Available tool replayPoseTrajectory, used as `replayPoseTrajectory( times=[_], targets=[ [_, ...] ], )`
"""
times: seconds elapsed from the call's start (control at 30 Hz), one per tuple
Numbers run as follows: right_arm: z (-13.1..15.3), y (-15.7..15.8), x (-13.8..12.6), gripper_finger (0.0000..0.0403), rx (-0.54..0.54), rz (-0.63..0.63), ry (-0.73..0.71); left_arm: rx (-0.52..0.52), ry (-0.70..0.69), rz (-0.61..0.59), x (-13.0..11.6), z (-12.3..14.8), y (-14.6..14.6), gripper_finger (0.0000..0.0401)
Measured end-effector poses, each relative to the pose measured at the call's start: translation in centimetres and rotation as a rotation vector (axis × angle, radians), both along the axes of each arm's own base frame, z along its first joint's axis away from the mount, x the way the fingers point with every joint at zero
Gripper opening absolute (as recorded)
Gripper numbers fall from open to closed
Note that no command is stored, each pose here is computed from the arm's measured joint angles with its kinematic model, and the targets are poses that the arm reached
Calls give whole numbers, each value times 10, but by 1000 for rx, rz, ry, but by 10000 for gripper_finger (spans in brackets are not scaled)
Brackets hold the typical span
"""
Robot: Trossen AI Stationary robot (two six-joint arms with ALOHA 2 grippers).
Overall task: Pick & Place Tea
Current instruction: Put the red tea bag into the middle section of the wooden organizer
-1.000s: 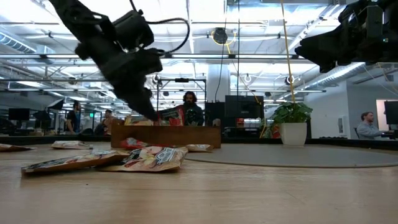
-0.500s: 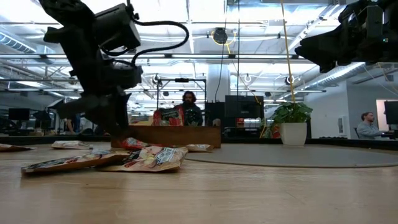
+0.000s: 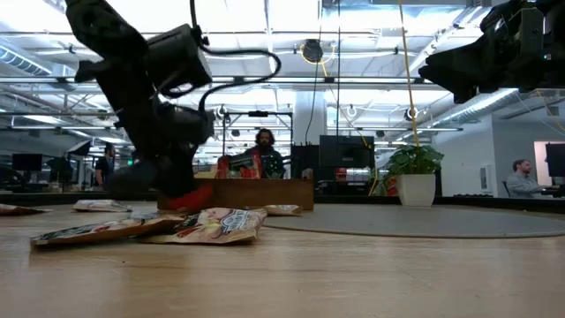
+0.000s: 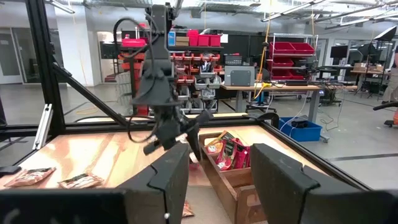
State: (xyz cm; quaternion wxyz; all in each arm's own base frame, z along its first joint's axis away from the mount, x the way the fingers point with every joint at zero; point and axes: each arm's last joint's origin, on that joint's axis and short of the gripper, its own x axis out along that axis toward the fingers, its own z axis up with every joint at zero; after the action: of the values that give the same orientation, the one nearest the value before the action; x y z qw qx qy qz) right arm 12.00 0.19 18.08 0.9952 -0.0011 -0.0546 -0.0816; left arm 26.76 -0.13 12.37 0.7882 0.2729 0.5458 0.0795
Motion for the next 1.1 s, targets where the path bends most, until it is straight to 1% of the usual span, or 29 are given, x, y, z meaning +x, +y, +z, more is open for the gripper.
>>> replayPoseTrajectory(
  times=[0.1,0.2,0.27,0.3,0.4,0.43,0.53,0.6,0.63,0.7,0.77,0.8,0.87,0.93,1.0,1.1],
  targets=[
    [0,0,0,155,0,0,0,13,37,-1,2,-12,-5,93],
    [0,0,0,155,0,0,0,0,23,23,2,-15,-12,94],
    [0,0,0,155,0,1,0,-37,-10,54,2,-12,-18,94],
    [0,0,0,155,0,1,1,-73,-37,77,2,-9,-21,93],
    [0,0,0,155,0,0,0,-208,-121,165,3,4,-30,93],
    [0,0,0,155,0,0,1,-273,-151,188,5,11,-32,93],
    [0,0,0,155,0,0,0,-515,-249,268,13,34,-37,93],
    [0,0,0,155,0,0,0,-668,-281,333,17,44,-38,93],
    [0,0,0,155,0,0,-1,-729,-286,351,18,48,-38,93],
    [0,0,0,155,0,1,0,-811,-328,316,27,59,-39,93],
    [0,0,0,155,0,1,0,-844,-304,262,28,62,-39,93],
    [0,0,0,155,0,0,0,-865,-272,261,28,61,-38,93],
    [0,0,0,155,0,0,1,-882,-201,317,29,54,-32,93],
    [0,0,0,155,0,0,0,-864,-136,420,30,46,-21,93],
    [0,0,0,155,0,0,0,-836,-91,495,31,39,-8,93],
    [0,0,0,155,0,0,2,-811,-54,531,33,27,9,93]
  ],
)
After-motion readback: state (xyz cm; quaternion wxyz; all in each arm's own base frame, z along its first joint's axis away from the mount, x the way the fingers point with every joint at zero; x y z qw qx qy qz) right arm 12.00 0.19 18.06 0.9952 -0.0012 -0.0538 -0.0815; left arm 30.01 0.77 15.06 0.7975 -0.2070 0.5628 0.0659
